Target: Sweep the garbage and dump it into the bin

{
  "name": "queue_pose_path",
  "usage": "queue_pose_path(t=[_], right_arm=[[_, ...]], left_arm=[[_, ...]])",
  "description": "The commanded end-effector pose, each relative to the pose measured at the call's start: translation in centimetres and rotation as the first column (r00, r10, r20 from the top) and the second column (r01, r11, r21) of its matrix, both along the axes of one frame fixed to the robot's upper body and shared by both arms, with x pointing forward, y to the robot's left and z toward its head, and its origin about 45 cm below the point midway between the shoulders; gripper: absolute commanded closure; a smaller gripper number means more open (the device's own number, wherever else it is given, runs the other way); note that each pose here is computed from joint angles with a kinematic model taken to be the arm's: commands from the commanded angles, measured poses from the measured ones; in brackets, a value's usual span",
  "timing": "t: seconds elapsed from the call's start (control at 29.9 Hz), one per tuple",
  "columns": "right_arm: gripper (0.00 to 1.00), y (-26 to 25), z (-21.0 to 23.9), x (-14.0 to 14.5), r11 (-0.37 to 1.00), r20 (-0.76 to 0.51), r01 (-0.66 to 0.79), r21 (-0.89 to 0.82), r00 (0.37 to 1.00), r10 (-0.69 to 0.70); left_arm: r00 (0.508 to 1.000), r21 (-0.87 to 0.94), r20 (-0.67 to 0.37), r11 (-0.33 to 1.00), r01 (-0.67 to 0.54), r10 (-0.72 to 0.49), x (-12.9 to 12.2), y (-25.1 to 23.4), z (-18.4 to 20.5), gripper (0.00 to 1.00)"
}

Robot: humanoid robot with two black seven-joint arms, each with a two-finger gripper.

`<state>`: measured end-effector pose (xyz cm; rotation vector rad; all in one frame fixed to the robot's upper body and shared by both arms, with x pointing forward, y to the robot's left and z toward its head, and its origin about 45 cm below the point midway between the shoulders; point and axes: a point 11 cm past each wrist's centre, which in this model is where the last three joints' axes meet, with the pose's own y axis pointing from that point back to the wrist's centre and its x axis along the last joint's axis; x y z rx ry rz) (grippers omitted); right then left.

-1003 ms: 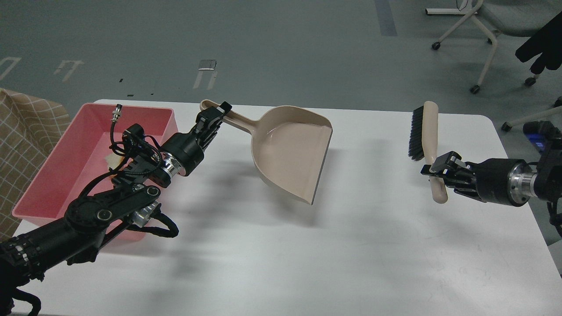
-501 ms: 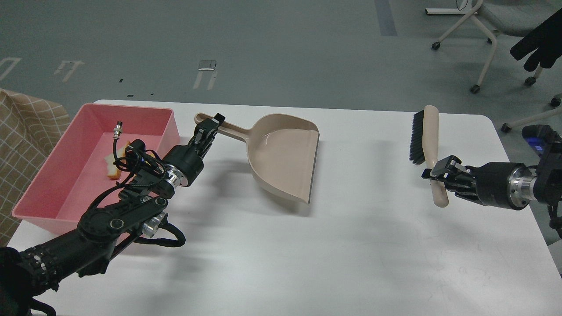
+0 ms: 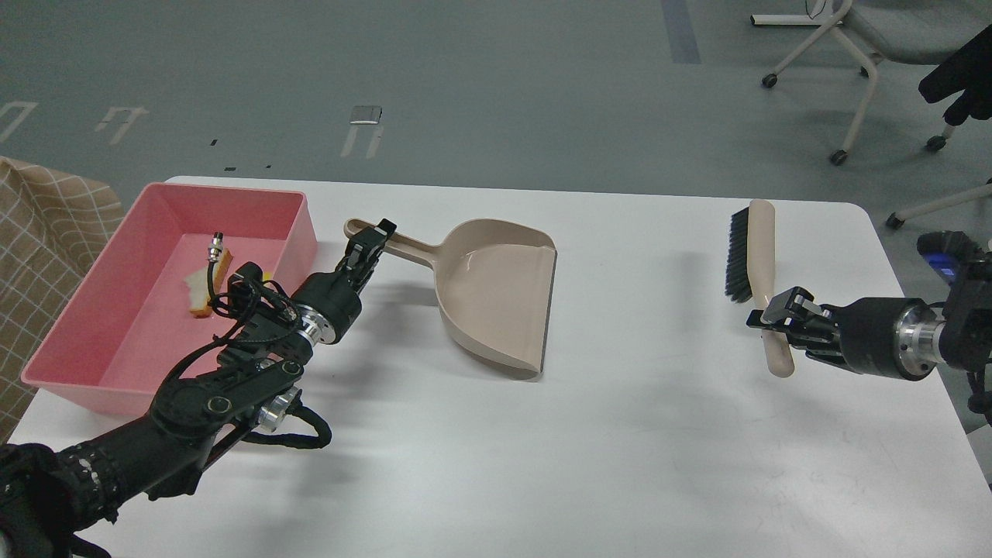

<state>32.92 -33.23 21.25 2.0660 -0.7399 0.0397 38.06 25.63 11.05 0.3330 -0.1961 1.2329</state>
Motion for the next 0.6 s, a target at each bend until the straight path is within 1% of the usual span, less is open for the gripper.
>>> queue_pose_path(t=[0.0, 0.4, 0.43, 0.47, 0.57], right_arm=[[0.96, -0.1, 0.0, 0.0, 1.0, 0.0, 0.0, -0.003, 1.0, 0.0], [0.96, -2.4, 0.3, 0.0, 0.998, 0.005, 0.036, -0.059, 0.999, -0.036], [0.96, -2.5, 0.2, 0.0, 0.997, 0.003, 0.038, -0.06, 0.999, -0.038], [0.96, -2.6, -0.1, -0.2, 0.997, -0.005, 0.039, -0.066, 0.999, -0.04], [0.96, -2.8, -0.9, -0.6, 0.996, -0.028, 0.033, -0.082, 0.999, -0.036]], left_arm=[[1.0, 0.005, -0.003, 1.0, -0.002, 0.002, 0.0, 0.1, -0.1, 1.0], [1.0, -0.001, -0.005, 1.0, 0.001, -0.001, -0.1, -0.2, -0.2, 1.0], [1.0, 0.001, -0.004, 1.0, 0.0, 0.0, -0.1, -0.2, -0.2, 0.98], [1.0, 0.0, -0.006, 1.0, -0.001, 0.001, -0.1, -0.1, -0.3, 0.94], [1.0, 0.001, -0.01, 1.0, -0.001, 0.001, -0.3, -0.1, -0.5, 0.86]])
